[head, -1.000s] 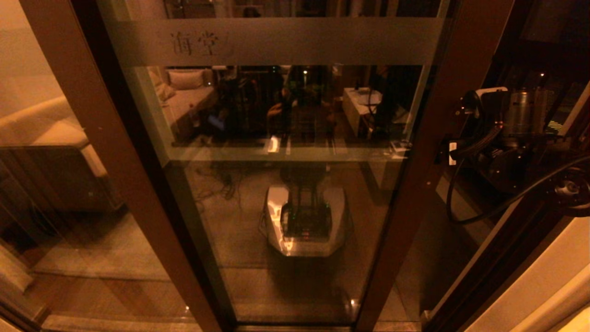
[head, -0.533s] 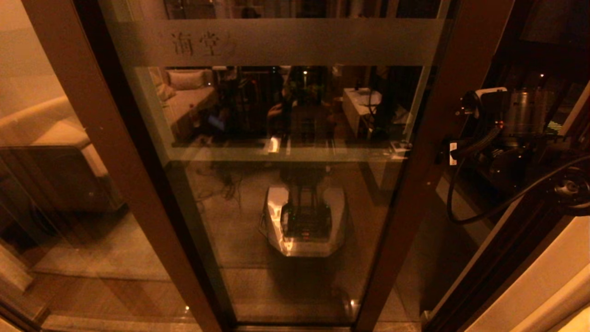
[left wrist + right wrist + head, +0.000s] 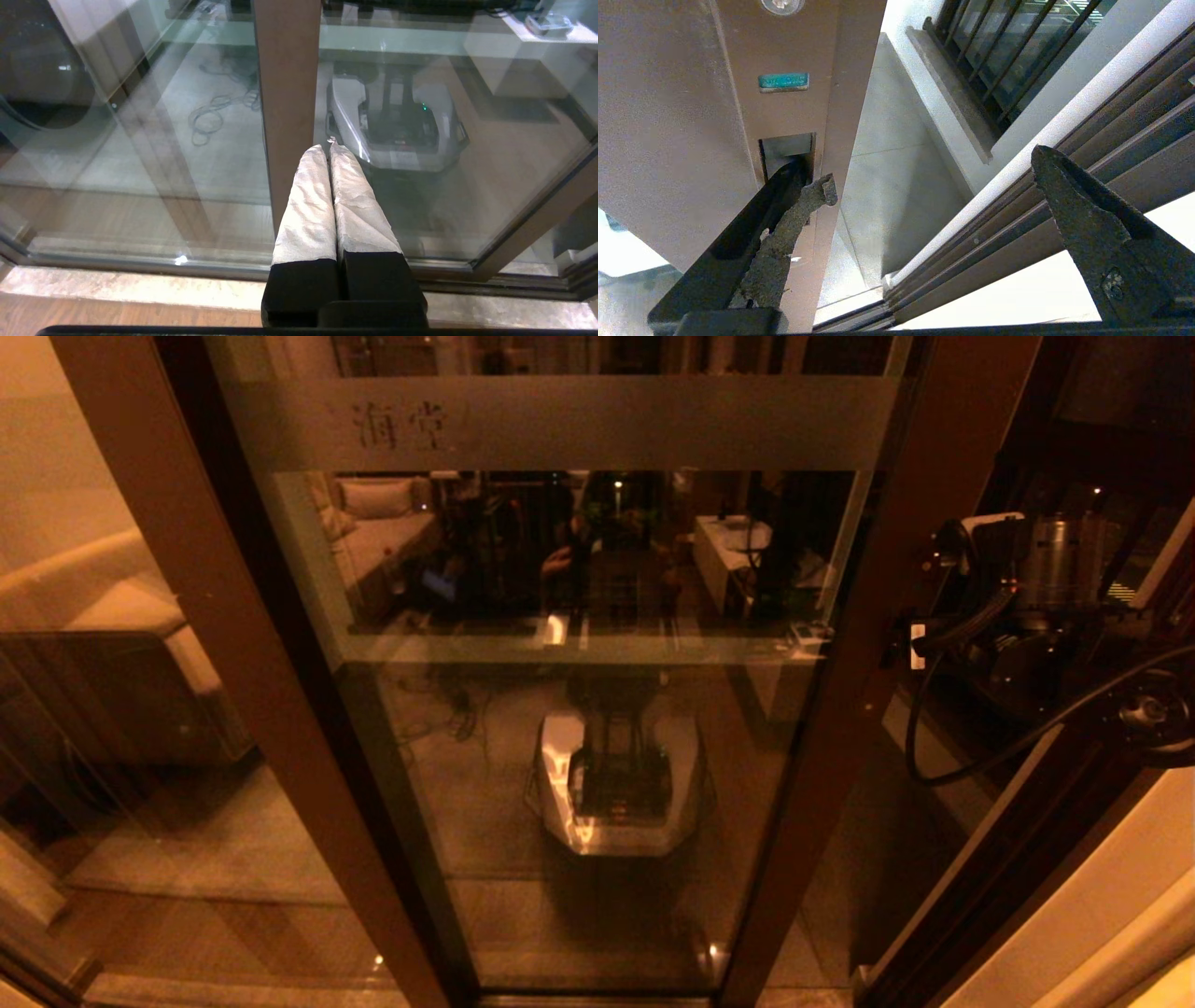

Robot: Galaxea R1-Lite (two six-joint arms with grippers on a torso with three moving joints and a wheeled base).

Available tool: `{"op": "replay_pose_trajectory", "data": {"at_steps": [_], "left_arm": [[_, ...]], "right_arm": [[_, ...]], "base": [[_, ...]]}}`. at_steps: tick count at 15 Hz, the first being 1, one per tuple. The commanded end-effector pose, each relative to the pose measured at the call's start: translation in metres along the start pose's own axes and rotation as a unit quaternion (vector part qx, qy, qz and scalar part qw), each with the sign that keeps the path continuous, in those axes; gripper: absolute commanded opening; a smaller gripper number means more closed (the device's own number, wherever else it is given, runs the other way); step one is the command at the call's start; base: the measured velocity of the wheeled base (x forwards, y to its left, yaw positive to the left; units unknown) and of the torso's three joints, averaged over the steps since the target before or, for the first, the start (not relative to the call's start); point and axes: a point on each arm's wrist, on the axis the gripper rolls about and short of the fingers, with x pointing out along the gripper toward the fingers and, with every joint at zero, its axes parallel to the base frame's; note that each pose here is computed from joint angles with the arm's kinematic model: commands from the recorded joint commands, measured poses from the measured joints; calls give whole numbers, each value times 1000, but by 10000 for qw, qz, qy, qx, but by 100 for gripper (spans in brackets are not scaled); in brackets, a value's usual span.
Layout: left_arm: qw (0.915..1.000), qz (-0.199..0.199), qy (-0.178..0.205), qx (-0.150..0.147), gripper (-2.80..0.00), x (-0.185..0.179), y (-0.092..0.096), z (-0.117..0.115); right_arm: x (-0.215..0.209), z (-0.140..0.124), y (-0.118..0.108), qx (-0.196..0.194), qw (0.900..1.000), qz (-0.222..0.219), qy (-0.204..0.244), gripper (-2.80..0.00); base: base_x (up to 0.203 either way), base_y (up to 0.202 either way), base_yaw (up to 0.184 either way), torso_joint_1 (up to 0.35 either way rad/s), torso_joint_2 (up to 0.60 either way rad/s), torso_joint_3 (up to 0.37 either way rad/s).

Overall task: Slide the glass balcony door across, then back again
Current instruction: Close the slid door

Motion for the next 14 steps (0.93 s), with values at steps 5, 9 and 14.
{"op": "replay_pose_trajectory", "data": {"at_steps": [5, 9, 14], "left_arm": [[10000, 5, 2, 0, -280, 0, 0, 0], [10000, 5, -5, -1, -280, 0, 0, 0], [10000, 5, 2, 0, -280, 0, 0, 0]], "right_arm": [[-23, 1, 4, -20, 9997, 243, -86, 0], [-53, -2, 7, -91, 9981, 586, -171, 0], [-55, 1, -1, -39, 9984, 516, -207, 0]], "base": [[0, 0, 0, 0, 0, 0], [0, 0, 0, 0, 0, 0], [0, 0, 0, 0, 0, 0]]}}
